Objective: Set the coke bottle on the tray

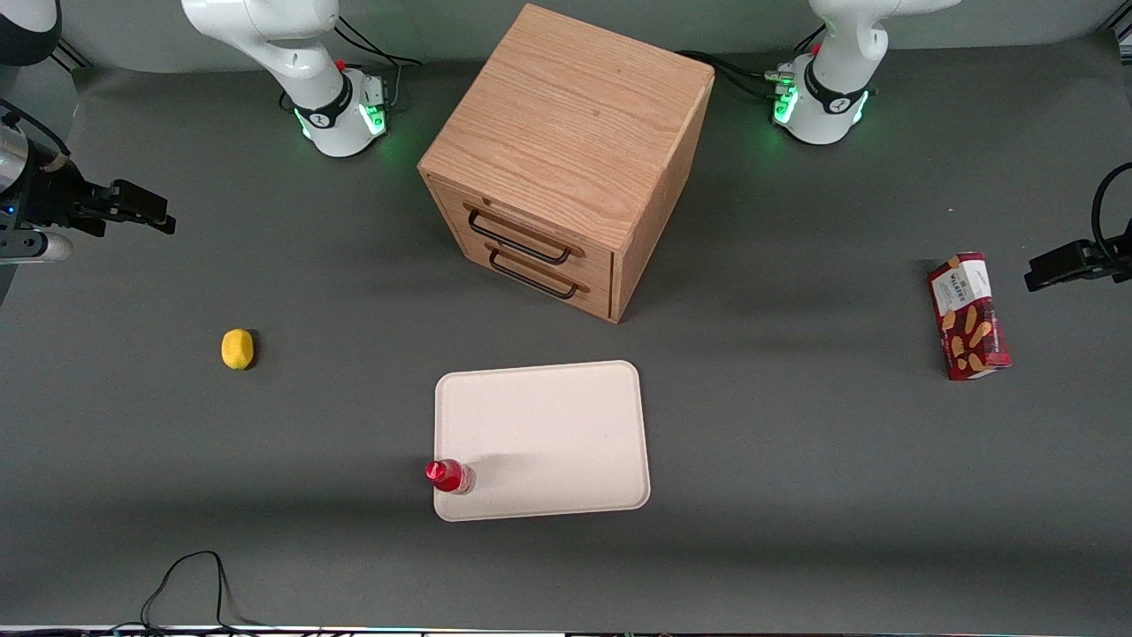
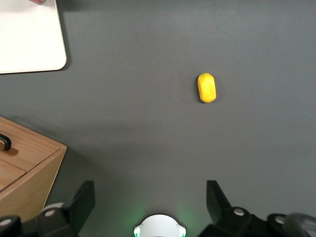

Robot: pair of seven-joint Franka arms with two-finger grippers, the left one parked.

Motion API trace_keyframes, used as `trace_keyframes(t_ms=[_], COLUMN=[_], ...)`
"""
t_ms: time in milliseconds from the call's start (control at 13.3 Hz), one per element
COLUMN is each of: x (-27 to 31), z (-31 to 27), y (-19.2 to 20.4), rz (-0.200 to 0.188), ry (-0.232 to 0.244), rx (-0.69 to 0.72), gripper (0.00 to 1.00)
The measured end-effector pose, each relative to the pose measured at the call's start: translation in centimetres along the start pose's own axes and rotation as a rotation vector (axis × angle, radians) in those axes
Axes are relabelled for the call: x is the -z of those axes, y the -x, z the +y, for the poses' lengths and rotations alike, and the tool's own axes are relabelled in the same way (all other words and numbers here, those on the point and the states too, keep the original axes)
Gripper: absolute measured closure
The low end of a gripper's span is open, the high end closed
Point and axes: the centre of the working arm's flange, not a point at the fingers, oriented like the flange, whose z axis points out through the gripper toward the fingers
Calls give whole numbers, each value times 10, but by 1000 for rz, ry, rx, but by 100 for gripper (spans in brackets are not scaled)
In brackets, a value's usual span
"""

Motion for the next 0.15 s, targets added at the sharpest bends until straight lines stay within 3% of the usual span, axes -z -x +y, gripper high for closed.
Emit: trace_keyframes(t_ms=[151], x=[0], z=[0], y=[0], rz=[0], ry=[0], rx=[1], gripper=[0])
